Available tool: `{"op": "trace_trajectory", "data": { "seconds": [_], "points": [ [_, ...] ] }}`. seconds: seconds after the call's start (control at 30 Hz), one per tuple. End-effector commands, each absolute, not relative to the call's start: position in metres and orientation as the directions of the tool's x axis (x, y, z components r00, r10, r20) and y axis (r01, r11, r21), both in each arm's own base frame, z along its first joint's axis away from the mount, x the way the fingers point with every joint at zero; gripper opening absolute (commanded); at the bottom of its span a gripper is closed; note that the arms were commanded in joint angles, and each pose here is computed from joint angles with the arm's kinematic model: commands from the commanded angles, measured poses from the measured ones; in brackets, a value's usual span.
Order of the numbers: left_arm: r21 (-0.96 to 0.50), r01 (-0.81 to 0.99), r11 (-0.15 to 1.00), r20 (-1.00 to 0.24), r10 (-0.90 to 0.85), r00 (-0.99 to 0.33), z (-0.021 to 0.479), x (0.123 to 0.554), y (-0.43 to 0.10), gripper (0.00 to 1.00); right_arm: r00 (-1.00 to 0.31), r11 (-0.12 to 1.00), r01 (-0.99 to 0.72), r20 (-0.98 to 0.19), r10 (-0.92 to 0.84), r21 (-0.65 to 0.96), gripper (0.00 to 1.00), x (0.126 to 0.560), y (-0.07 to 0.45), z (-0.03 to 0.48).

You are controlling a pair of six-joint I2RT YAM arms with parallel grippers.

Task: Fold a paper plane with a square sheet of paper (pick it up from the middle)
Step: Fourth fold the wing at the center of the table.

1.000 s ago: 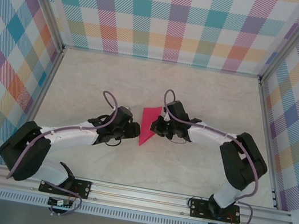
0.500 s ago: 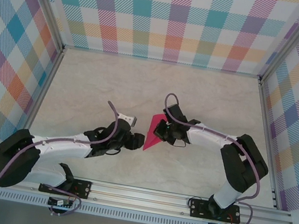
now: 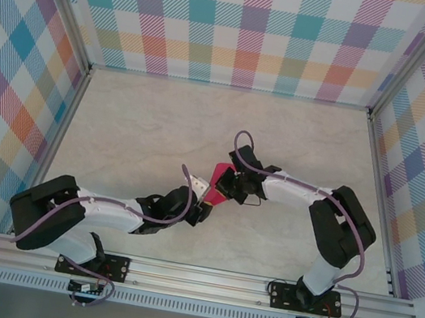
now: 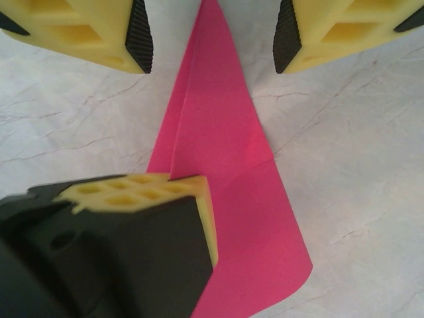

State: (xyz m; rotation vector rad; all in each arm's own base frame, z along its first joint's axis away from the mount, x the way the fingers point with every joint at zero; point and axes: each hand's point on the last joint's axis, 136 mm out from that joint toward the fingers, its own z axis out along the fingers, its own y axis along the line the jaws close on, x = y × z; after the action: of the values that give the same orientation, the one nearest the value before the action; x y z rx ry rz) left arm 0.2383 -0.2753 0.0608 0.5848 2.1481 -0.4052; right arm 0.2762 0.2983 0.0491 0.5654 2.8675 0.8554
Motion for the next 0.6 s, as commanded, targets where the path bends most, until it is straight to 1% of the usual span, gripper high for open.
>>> {"op": "trace_trajectory", "data": {
  "seconds": [0.0,0.23,0.57],
  "points": [
    [0.017,0.582,0.813,-0.855,0.314,-0.413,0.069,0.244,-0.284,0.52,-0.92,0.765,0.36,0.064,0.388,0.534,0.02,0.272,0.301,0.052],
    [0.074,0.625,0.777,-0.866,0.36,-0.346,0.067,0.248,-0.294,0.47,-0.913,0.76,0.383,0.088,0.399,0.525,0.03,0.271,0.3,0.05],
    [0.086,0.632,0.77,-0.851,0.386,-0.355,0.05,0.246,-0.298,0.45,-0.903,0.734,0.415,0.143,0.406,0.538,0.05,0.27,0.303,0.049]
  ]
}}
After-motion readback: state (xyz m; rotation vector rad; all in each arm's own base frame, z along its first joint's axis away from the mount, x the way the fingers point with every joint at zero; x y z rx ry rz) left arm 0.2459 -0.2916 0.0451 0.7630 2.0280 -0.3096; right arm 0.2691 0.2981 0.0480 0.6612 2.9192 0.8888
